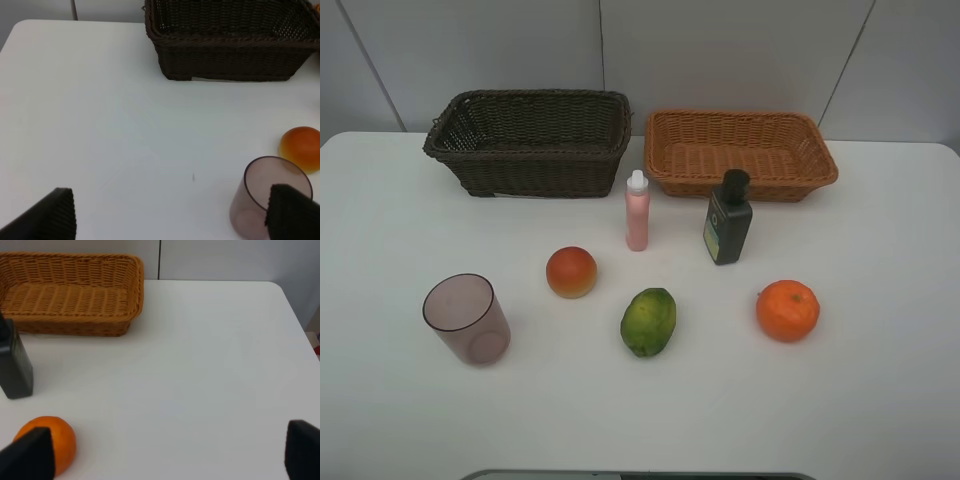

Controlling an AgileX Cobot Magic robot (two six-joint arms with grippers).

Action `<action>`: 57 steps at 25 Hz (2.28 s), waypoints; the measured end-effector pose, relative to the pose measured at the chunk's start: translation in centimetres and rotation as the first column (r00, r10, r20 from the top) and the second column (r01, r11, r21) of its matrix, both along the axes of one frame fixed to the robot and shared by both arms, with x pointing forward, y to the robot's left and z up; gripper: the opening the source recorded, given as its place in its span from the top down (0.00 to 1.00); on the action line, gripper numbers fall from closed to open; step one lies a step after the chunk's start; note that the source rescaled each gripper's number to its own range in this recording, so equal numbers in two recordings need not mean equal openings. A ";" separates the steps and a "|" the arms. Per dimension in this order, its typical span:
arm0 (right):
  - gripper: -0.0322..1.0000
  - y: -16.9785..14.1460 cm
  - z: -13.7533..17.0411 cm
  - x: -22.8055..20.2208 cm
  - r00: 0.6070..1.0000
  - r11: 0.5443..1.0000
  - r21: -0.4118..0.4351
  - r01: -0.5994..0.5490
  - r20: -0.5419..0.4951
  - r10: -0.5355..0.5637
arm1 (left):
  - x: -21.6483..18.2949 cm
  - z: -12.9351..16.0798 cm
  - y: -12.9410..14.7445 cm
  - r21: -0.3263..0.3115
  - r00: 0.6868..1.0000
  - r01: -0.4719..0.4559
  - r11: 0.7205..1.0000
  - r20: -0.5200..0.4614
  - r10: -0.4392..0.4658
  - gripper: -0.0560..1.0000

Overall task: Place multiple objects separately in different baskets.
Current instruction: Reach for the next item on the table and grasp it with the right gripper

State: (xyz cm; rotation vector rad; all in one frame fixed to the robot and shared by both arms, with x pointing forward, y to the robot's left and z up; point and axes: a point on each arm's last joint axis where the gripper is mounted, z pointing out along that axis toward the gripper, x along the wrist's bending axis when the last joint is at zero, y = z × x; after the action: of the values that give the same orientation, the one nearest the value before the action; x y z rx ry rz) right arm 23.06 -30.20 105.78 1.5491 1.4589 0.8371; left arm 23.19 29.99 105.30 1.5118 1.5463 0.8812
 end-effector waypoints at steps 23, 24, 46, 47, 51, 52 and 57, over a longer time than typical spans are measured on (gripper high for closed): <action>0.05 0.0 0.0 0.0 0.999 0.999 0.000 -0.034 0.000 0.034 | 0.0 0.0 0.0 0.000 1.000 0.000 1.000 0.000 0.000 0.02; 0.05 0.0 0.0 0.0 0.999 0.999 0.000 -0.034 0.000 0.034 | 0.0 0.0 0.0 0.000 1.000 0.000 1.000 0.000 0.000 0.02; 0.05 -0.3 2.9 5.7 0.989 0.999 0.010 -0.039 -0.143 0.040 | 0.0 0.0 0.0 0.000 1.000 0.000 1.000 0.000 0.000 0.02; 0.05 -0.4 3.3 7.0 0.983 0.999 0.013 -0.039 -0.177 0.041 | 0.0 0.0 0.0 0.000 1.000 0.000 1.000 0.000 0.000 0.02; 0.05 -0.1 4.6 12.4 0.952 0.996 0.022 -0.089 -0.293 0.091 | 0.0 0.0 0.0 0.000 1.000 0.000 1.000 0.000 0.000 0.02; 0.05 0.1 4.8 13.6 0.944 0.994 0.023 -0.106 -0.313 0.108 | 0.0 0.0 0.0 0.000 1.000 0.000 1.000 0.000 0.000 0.02; 0.05 1.7 3.7 19.8 0.867 0.982 0.015 -0.187 -0.467 0.172 | 0.0 0.0 0.0 0.000 1.000 0.000 1.000 0.000 0.000 0.02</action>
State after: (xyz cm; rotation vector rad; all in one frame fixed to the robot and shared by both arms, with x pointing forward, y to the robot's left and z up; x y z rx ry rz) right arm 42.83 -28.51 109.50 1.6847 1.9787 0.5574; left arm 23.19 29.99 105.30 1.5118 1.5463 0.8812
